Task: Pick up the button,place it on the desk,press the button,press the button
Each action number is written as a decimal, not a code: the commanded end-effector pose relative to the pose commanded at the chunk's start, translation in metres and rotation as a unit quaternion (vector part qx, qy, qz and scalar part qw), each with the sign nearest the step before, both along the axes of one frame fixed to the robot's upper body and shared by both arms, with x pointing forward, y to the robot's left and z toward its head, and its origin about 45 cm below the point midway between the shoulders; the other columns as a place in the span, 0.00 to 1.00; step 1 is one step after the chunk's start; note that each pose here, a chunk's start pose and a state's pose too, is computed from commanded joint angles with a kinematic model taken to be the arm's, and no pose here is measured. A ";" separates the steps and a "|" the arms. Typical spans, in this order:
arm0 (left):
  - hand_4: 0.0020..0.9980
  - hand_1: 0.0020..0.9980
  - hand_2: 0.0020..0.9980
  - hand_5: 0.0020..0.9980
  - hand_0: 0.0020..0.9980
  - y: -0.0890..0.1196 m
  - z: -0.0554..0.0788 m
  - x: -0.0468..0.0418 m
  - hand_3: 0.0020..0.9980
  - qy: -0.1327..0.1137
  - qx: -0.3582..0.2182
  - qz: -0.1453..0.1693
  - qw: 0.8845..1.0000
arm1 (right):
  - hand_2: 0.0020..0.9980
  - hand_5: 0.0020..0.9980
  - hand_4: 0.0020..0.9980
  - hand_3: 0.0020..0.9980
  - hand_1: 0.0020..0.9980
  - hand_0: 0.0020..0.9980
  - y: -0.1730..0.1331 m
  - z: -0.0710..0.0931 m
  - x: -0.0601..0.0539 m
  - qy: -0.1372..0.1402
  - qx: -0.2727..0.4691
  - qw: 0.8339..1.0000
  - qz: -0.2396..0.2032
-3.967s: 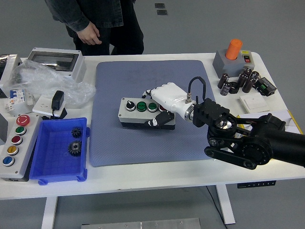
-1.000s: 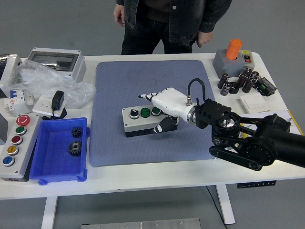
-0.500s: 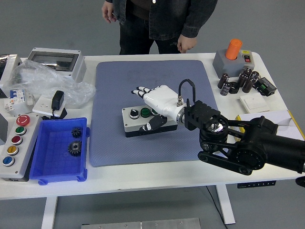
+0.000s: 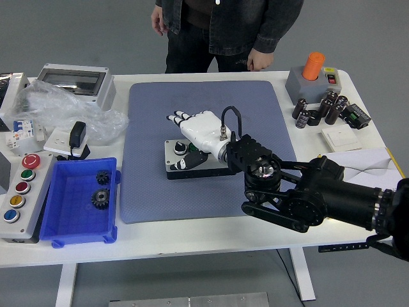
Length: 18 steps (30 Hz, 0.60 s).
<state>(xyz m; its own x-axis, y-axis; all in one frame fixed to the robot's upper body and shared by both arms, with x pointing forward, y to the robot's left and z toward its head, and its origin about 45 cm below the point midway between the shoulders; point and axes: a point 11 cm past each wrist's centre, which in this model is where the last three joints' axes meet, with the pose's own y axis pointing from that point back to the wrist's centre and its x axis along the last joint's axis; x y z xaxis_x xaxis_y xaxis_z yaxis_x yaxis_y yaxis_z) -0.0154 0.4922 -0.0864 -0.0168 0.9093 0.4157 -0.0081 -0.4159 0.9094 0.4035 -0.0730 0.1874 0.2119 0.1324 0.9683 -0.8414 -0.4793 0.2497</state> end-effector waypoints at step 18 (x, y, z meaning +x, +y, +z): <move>0.55 0.65 0.60 0.39 0.61 -0.003 -0.001 0.0004 0.61 -0.004 -0.006 0.003 1.000 | 1.00 0.53 1.00 1.00 0.71 0.70 -0.046 0.036 -0.011 0.017 0.090 0.996 -0.024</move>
